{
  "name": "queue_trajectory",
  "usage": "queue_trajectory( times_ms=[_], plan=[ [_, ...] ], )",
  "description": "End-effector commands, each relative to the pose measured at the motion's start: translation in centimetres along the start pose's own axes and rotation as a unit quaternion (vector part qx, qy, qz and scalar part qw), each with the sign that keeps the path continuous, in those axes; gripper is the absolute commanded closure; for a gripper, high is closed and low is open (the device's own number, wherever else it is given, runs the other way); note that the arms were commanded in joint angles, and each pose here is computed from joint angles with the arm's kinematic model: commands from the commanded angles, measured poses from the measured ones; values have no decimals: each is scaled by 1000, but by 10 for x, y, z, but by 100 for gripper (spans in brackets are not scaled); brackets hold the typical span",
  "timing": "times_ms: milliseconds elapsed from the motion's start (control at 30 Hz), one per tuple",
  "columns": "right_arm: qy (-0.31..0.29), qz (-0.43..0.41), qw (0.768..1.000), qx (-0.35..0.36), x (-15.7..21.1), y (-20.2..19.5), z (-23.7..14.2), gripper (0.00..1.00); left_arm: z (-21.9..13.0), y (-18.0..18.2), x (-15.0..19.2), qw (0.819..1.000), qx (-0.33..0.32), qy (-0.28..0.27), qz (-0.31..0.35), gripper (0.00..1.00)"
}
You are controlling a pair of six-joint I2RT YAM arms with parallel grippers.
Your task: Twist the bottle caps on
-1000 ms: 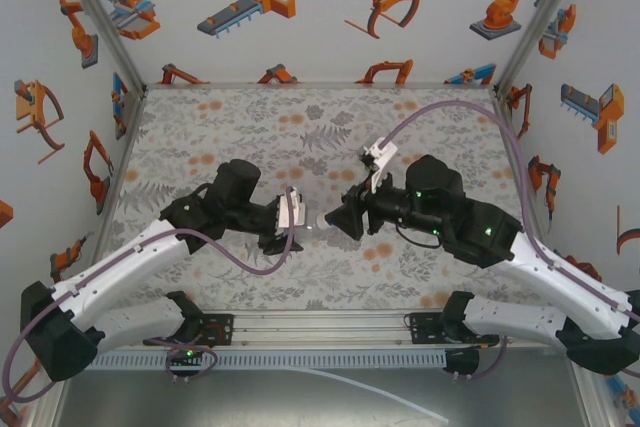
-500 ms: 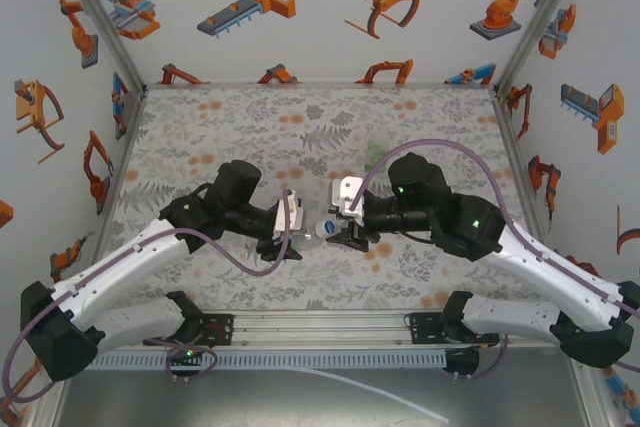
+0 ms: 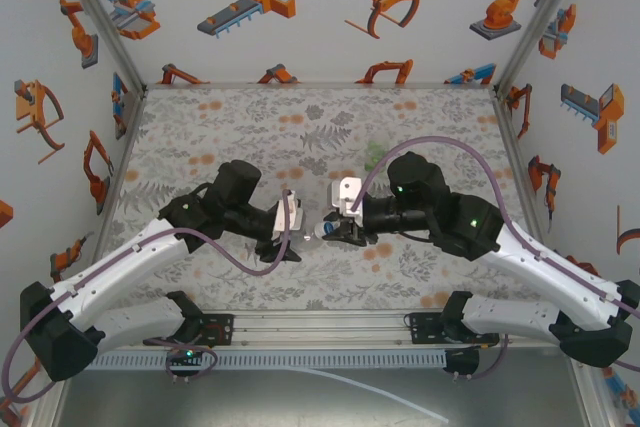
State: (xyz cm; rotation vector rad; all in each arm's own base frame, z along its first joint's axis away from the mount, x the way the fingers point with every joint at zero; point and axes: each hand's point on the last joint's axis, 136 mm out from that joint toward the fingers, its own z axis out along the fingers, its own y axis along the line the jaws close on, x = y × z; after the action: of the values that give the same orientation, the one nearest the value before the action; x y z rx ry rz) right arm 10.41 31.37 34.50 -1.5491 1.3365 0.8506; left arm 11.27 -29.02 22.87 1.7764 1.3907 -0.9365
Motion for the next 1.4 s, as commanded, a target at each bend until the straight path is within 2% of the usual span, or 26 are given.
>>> queue_trajectory(
  times_ms=[0, 67, 167, 300, 400, 433, 533, 633, 733, 767, 833, 900, 1000, 1133, 1233, 1367],
  plan=[
    [-19, 86, 995, 38, -7, -16, 3, 100, -7, 0, -12, 1000, -9, -11, 15, 100],
    [-28, 181, 979, 92, -4, -36, 2, 100, -7, 6, -10, 1000, -26, -9, 15, 100],
    [-43, 371, 911, 172, 10, -63, -3, 100, -5, 19, -7, 998, -62, -5, 15, 100],
    [-58, 580, 779, 232, 39, -78, -4, 100, -3, 36, -3, 995, -100, 1, 10, 100],
    [-68, 680, 672, 284, 71, -84, -10, 100, -1, 40, -1, 994, -107, 7, 5, 100],
    [-80, 699, 651, 285, 75, -84, -9, 100, -1, 41, 0, 994, -108, 8, 4, 100],
    [-101, 713, 639, 271, 71, -88, -1, 100, 0, 43, 1, 994, -110, 10, 3, 100],
    [-93, 699, 657, 267, 64, -90, 4, 100, 0, 41, 2, 994, -108, 10, 3, 100],
    [-85, 660, 697, 267, 53, -93, 2, 100, 0, 38, 2, 995, -101, 8, 3, 100],
    [-84, 642, 714, 266, 47, -94, 0, 93, 0, 37, 2, 995, -98, 7, 4, 100],
    [-84, 594, 755, 263, 34, -96, -6, 68, 0, 35, 2, 995, -94, 7, 4, 100],
    [-80, 526, 808, 254, 18, -94, -12, 53, 0, 32, 2, 996, -89, 6, 3, 100],
    [-77, 413, 880, 224, -4, -83, -20, 50, 0, 27, 2, 997, -79, 4, 3, 100],
    [-72, 257, 953, 140, -27, -53, -20, 52, -1, 18, 0, 998, -58, -1, 2, 100],
    [-68, 152, 984, 62, -35, -22, -19, 52, -2, 9, -3, 999, -36, -10, 4, 100],
    [-44, 53, 998, -4, -31, 3, -17, 51, -3, -2, -5, 1000, -11, -20, 4, 100]
  ],
)
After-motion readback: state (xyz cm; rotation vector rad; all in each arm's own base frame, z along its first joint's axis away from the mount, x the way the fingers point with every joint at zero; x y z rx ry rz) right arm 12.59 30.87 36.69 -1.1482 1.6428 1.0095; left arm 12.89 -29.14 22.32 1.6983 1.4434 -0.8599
